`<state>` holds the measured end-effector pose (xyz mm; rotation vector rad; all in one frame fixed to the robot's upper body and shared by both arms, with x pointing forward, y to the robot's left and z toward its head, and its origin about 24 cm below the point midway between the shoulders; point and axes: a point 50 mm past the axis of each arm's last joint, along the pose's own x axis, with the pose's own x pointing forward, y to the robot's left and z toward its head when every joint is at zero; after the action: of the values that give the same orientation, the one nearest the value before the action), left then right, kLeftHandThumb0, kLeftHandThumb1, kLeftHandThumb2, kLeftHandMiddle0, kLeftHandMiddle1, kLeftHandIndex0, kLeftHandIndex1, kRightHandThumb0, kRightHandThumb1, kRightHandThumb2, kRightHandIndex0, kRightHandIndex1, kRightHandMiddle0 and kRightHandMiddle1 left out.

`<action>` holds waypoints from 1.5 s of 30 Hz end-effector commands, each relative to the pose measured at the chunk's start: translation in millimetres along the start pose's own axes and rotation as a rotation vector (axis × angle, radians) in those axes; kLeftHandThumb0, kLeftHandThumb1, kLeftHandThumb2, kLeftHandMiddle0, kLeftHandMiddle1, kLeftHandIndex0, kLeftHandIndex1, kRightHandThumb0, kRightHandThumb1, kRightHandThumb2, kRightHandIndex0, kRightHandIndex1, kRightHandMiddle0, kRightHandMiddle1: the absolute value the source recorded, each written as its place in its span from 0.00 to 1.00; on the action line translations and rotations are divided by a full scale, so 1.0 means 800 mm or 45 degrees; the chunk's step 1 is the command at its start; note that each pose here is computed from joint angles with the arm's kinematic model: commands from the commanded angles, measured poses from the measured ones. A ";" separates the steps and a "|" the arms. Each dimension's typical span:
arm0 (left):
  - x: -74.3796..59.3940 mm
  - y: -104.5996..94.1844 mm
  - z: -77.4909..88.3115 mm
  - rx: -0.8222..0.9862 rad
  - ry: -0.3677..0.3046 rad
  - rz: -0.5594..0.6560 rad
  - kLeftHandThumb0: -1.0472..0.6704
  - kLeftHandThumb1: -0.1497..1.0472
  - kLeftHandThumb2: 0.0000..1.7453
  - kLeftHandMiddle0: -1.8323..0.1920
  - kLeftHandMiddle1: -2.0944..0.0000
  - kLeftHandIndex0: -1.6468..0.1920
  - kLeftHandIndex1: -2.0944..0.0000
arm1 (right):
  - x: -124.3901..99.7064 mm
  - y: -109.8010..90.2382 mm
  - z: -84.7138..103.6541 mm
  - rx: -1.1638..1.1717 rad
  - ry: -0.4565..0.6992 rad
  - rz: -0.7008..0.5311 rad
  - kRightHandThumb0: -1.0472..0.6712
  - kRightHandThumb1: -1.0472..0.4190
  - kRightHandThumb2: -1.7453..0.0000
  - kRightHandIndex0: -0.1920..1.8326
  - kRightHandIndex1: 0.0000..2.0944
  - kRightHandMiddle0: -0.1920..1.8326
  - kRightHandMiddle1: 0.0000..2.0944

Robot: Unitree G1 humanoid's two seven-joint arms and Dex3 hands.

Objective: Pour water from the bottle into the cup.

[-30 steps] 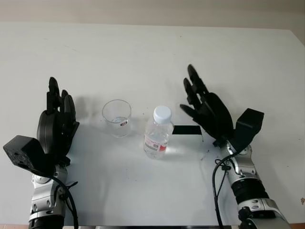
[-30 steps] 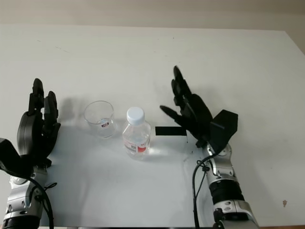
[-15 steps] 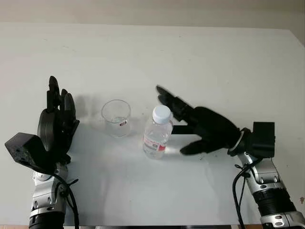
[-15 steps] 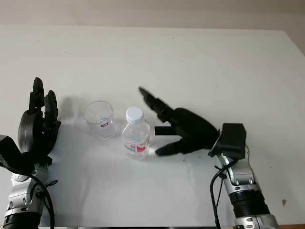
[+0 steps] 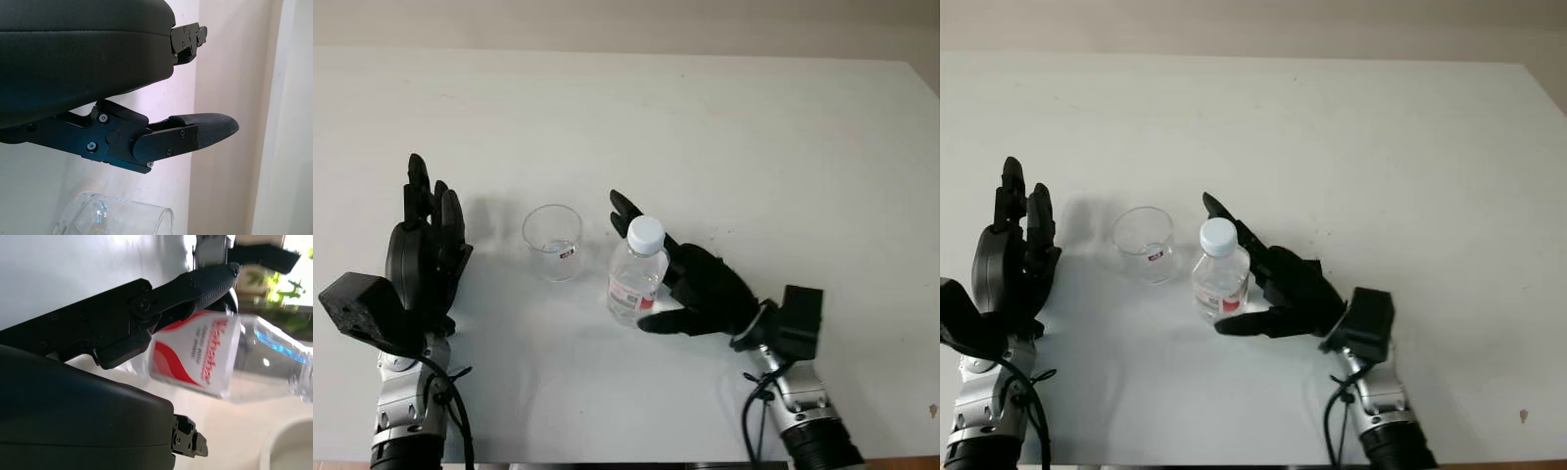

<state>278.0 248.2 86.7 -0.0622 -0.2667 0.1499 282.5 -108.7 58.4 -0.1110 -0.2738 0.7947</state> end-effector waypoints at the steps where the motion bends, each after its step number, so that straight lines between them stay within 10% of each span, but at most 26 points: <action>1: -0.001 0.000 0.001 0.005 -0.013 -0.001 0.22 1.00 0.32 0.96 0.97 0.98 0.97 | -0.004 0.019 -0.020 0.079 0.039 -0.020 0.10 0.05 0.97 0.00 0.00 0.00 0.00; 28: 0.002 0.008 0.007 -0.015 -0.040 0.001 0.22 1.00 0.32 0.98 0.98 1.00 0.98 | -0.010 0.027 -0.025 0.072 0.089 -0.120 0.14 0.08 0.98 0.09 0.05 0.07 0.04; 30: 0.002 0.008 0.006 -0.008 -0.041 -0.001 0.22 1.00 0.32 0.99 0.98 1.00 0.98 | -0.011 0.028 -0.026 0.075 0.125 -0.144 0.15 0.10 0.97 0.07 0.28 0.12 0.14; 32: 0.002 0.008 0.006 -0.004 -0.041 0.004 0.21 1.00 0.31 0.99 0.98 1.00 0.98 | -0.013 0.027 -0.028 0.075 0.164 -0.157 0.19 0.11 0.97 0.02 0.67 0.04 0.52; 35: 0.001 0.009 0.007 -0.006 -0.039 0.012 0.21 1.00 0.31 0.99 0.98 1.00 0.98 | -0.015 0.026 -0.030 0.052 0.183 -0.178 0.24 0.09 0.97 0.02 0.95 0.00 0.86; 45: -0.002 0.016 0.007 0.007 -0.067 0.007 0.22 1.00 0.31 0.99 0.97 0.99 0.97 | -0.012 0.025 -0.032 -0.064 0.198 -0.216 0.27 0.00 0.96 0.30 1.00 0.15 1.00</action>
<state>275.0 258.0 90.0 -0.0619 -0.3110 0.1561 278.9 -97.4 49.3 -0.1867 -0.2345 0.6083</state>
